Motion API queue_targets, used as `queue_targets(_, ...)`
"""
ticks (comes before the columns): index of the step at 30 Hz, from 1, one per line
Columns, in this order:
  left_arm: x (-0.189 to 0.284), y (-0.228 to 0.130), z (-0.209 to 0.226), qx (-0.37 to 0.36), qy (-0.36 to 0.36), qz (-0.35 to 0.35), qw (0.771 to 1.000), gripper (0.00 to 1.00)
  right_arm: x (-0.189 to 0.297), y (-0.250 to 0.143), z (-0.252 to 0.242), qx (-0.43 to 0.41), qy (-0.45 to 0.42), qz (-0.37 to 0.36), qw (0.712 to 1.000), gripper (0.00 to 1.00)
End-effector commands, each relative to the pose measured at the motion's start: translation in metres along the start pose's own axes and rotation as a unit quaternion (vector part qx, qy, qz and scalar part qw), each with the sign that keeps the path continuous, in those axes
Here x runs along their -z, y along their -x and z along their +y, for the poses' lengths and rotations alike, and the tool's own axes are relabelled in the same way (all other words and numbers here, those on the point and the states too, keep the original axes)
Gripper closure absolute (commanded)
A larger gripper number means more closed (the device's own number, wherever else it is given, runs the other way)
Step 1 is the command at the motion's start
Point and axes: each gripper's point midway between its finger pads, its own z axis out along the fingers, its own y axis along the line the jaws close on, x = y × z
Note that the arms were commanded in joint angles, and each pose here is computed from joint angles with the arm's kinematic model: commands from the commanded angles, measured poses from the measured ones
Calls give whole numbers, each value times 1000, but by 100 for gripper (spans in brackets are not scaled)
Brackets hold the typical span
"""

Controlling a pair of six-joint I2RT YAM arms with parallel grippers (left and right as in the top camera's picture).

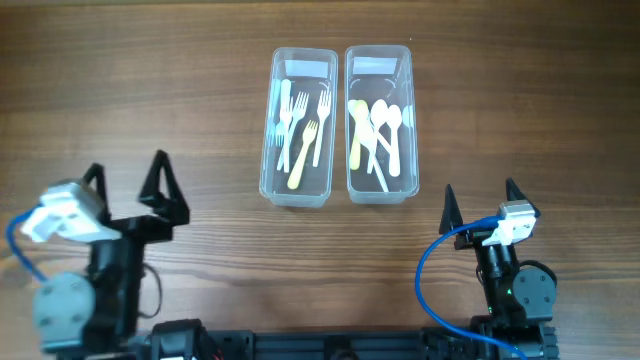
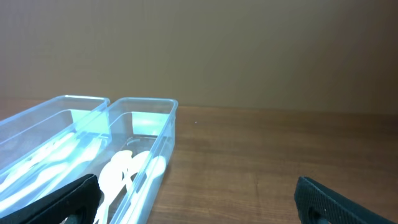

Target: Pack container

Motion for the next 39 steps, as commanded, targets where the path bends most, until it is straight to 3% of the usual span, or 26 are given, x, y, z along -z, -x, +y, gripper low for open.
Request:
queue_targets(1,-5,-45,6,0,-34,-1,999,0,1,3,3,9,9,-8,1000,0)
queue_targets(11,-13,-110,20,0,-65,13,998,0,1,3,3,9,9,-8,1000,0)
queue_targets(39,-19,-187,42,5,-60,65,996,0,1,3,3,9,9,-8,1000,0)
